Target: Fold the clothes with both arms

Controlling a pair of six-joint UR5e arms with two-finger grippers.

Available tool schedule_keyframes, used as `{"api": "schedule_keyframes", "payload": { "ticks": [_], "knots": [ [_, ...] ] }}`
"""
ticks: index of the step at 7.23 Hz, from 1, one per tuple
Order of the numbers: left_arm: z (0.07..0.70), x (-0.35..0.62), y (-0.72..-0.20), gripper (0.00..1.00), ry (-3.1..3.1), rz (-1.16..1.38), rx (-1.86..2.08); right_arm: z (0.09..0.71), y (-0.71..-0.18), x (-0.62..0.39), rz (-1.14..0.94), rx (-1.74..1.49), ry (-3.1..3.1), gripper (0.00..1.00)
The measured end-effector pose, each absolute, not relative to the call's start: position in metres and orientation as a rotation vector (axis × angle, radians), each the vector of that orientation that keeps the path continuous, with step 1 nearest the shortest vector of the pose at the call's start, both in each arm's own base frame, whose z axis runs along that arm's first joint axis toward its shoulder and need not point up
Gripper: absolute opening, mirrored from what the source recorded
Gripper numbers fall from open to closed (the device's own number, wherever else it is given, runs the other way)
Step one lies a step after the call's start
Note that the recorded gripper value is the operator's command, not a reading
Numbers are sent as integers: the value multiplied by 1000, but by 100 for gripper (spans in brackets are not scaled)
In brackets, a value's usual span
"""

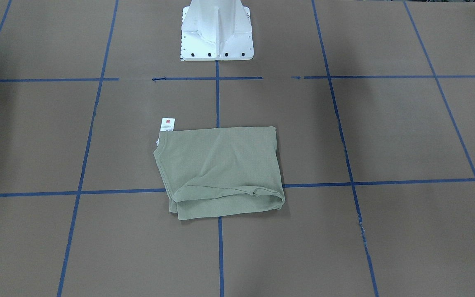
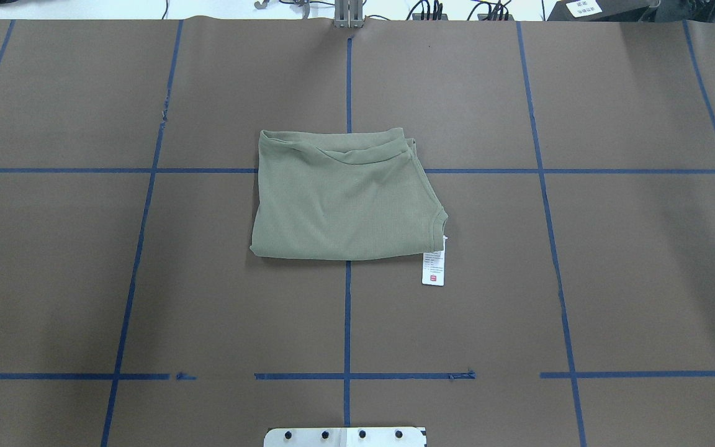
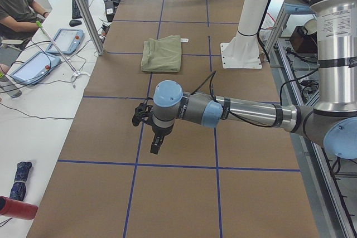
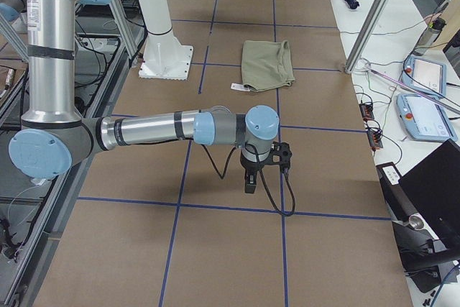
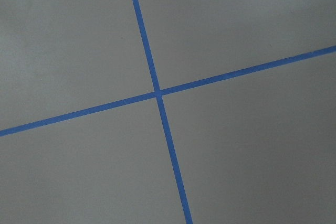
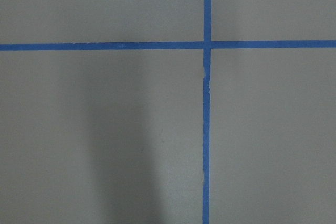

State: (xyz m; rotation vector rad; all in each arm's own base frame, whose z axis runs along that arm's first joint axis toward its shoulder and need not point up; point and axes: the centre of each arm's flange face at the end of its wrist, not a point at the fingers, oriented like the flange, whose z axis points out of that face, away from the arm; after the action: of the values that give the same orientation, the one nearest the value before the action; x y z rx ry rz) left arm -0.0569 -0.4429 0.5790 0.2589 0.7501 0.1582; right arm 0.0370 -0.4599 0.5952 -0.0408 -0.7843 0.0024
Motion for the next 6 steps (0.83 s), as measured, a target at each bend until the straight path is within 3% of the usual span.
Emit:
{"api": "schedule_keyframes", "payload": {
  "ticks": [6],
  "knots": [
    [577, -52, -443, 100, 824, 92, 181, 589, -465, 37, -5, -26, -782, 100]
  ]
}}
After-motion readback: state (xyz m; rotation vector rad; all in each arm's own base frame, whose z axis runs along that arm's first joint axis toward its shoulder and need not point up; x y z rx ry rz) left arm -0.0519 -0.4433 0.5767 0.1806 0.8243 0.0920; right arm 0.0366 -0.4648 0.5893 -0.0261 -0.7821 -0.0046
